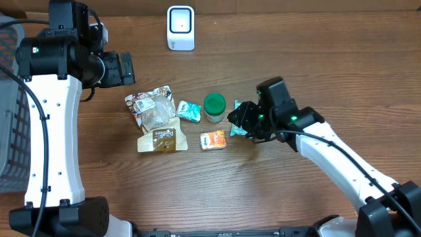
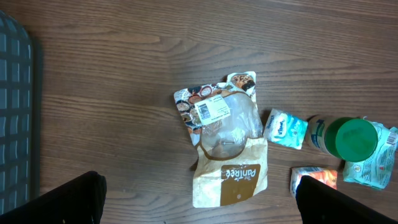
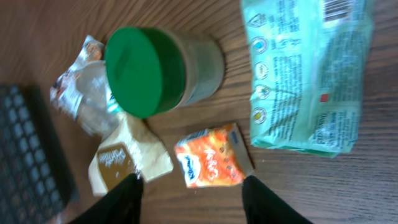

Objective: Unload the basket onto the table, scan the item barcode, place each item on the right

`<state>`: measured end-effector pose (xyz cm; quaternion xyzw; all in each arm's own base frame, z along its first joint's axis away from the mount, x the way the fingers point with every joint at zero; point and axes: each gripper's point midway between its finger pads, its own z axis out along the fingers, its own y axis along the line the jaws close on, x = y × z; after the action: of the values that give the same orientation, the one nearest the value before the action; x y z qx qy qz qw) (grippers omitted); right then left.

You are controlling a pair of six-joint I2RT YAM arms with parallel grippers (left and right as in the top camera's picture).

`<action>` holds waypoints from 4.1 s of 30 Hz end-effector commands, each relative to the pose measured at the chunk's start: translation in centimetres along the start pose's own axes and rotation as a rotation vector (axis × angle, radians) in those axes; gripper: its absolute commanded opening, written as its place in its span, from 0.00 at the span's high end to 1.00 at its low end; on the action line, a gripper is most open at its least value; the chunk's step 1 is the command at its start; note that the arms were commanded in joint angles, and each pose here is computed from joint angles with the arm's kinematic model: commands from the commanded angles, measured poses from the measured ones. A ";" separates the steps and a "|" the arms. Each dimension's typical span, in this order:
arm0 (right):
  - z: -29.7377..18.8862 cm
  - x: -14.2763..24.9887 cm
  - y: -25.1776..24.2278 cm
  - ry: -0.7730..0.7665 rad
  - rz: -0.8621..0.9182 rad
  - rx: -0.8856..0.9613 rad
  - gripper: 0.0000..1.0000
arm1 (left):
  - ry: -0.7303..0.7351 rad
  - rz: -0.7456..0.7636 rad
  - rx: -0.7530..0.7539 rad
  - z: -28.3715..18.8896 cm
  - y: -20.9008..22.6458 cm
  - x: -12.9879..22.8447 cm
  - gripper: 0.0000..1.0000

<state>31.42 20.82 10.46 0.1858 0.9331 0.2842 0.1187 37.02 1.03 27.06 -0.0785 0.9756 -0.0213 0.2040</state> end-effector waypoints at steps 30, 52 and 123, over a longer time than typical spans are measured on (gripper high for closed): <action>6.5 -1.0 -7.3 0.019 0.102 0.277 0.75 | -0.011 0.018 -0.002 -0.2 0.0 -0.3 0.00; -0.5 -9.7 -7.2 0.075 -0.307 0.057 0.42 | -0.011 0.018 -0.002 -0.2 0.0 -0.3 0.00; -2.4 -6.2 -10.3 0.309 -0.041 0.087 0.54 | -0.011 0.019 -0.002 -0.2 0.0 -0.3 0.01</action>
<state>35.02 7.16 7.26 0.1665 0.9648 0.2036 -0.0087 37.02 1.03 27.06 -0.0785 0.9756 -0.0213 0.2040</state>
